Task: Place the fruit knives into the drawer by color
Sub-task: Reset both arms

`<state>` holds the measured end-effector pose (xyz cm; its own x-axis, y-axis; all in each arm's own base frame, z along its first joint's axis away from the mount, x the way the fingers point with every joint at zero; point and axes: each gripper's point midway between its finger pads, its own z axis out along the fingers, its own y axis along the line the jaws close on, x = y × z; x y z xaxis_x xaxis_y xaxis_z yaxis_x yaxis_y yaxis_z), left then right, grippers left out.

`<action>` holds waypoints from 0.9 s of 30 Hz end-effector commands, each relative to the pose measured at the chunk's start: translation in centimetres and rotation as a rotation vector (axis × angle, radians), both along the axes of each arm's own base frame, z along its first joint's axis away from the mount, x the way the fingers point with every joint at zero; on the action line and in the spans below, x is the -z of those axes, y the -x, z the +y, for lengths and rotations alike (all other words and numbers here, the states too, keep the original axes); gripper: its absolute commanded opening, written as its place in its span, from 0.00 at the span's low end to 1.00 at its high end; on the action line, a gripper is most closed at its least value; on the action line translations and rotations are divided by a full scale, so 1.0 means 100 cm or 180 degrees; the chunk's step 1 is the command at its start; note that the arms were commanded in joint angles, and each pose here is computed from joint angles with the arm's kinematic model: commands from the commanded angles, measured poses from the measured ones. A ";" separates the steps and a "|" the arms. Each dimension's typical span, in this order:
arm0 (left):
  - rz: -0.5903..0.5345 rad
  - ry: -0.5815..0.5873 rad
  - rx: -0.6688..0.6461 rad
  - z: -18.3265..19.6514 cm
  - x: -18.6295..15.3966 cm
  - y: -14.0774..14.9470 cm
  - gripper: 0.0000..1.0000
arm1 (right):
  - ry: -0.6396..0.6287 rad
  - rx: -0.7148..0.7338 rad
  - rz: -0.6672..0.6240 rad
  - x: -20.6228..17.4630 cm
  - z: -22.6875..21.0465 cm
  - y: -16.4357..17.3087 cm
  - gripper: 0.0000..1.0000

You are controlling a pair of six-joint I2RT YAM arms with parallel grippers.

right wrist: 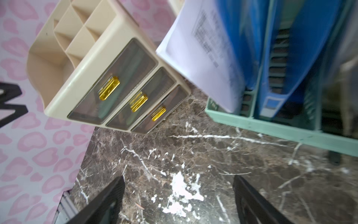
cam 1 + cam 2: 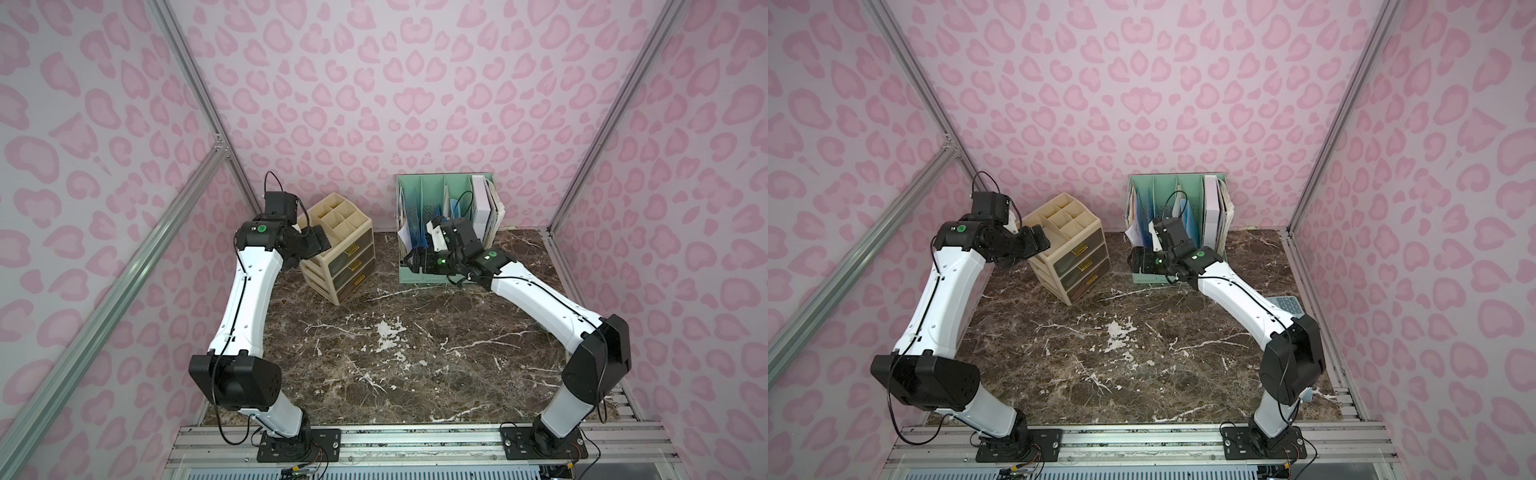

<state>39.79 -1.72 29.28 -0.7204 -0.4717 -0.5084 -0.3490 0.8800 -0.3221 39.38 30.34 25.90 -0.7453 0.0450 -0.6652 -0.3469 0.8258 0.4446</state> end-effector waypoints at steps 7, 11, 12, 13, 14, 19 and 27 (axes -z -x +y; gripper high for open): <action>-0.0411 -0.0623 0.0056 0.024 0.020 0.008 0.99 | 0.1114 0.1207 -0.0580 0.025 -0.180 -0.048 0.99; -0.0832 -0.0870 -0.0015 0.035 0.040 0.022 0.99 | 0.1121 0.1840 -0.1059 0.033 -0.269 -0.027 0.99; -0.0948 -0.0951 -0.0091 0.040 0.046 0.026 0.99 | 0.1055 0.2001 -0.1216 0.035 -0.288 -0.018 0.99; -0.1022 -0.1022 -0.0161 0.046 0.051 0.029 0.99 | 0.1027 0.2133 -0.1315 0.036 -0.302 -0.010 0.99; -0.1038 -0.1071 -0.0356 0.055 0.058 0.035 0.99 | 0.1045 0.2284 -0.1372 0.043 -0.318 0.000 0.99; -0.1098 -0.1329 -0.0448 0.068 0.095 0.042 0.99 | 0.1527 0.2364 -0.1467 0.091 -0.344 0.027 0.99; -0.1434 -0.1570 -0.0345 0.069 0.143 0.038 0.99 | 0.1421 0.2174 -0.1977 0.111 -0.333 0.029 0.99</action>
<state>33.14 5.61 11.88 -0.4974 -0.2189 -0.8395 -0.4165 0.9091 0.0097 34.66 -3.40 10.66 -0.3642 0.0240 -0.9310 0.2176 0.9742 -0.0600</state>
